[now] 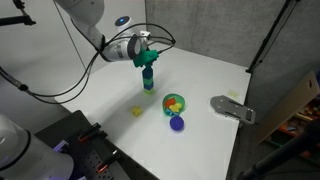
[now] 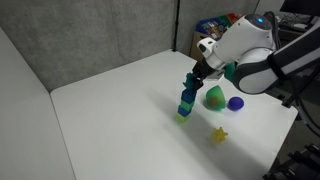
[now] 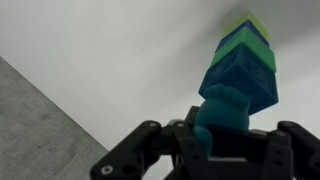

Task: Put the dark green toy on top of the stacked toy blocks

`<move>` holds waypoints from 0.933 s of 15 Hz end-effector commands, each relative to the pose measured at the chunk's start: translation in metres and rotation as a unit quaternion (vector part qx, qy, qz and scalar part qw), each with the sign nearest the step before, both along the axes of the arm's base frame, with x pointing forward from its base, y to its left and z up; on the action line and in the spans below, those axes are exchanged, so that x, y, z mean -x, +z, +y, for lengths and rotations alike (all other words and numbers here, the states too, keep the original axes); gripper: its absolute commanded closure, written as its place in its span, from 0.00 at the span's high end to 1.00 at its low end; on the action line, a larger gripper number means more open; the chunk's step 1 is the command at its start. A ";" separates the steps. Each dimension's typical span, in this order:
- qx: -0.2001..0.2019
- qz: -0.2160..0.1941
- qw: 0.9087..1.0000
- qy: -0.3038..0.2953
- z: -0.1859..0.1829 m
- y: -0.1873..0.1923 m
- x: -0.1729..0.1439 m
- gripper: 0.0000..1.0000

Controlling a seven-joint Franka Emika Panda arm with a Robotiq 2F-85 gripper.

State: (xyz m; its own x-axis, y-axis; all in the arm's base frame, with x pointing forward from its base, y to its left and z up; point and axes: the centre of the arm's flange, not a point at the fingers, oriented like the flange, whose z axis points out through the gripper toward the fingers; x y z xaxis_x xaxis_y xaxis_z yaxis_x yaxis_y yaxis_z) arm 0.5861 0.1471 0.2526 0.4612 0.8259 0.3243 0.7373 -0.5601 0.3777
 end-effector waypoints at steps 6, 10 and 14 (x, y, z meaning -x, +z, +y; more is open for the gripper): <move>0.004 -0.015 1.000 0.006 0.008 -0.018 0.005 0.03; 0.006 -0.021 1.000 0.010 0.008 -0.023 0.005 0.03; 0.006 -0.025 1.000 0.012 0.007 -0.025 0.006 0.03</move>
State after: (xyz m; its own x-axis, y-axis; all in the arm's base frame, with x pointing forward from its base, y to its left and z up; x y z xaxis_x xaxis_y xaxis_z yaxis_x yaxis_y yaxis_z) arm 0.5824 0.1539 0.2282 0.4243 0.8455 0.3242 0.7424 -0.5298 0.4100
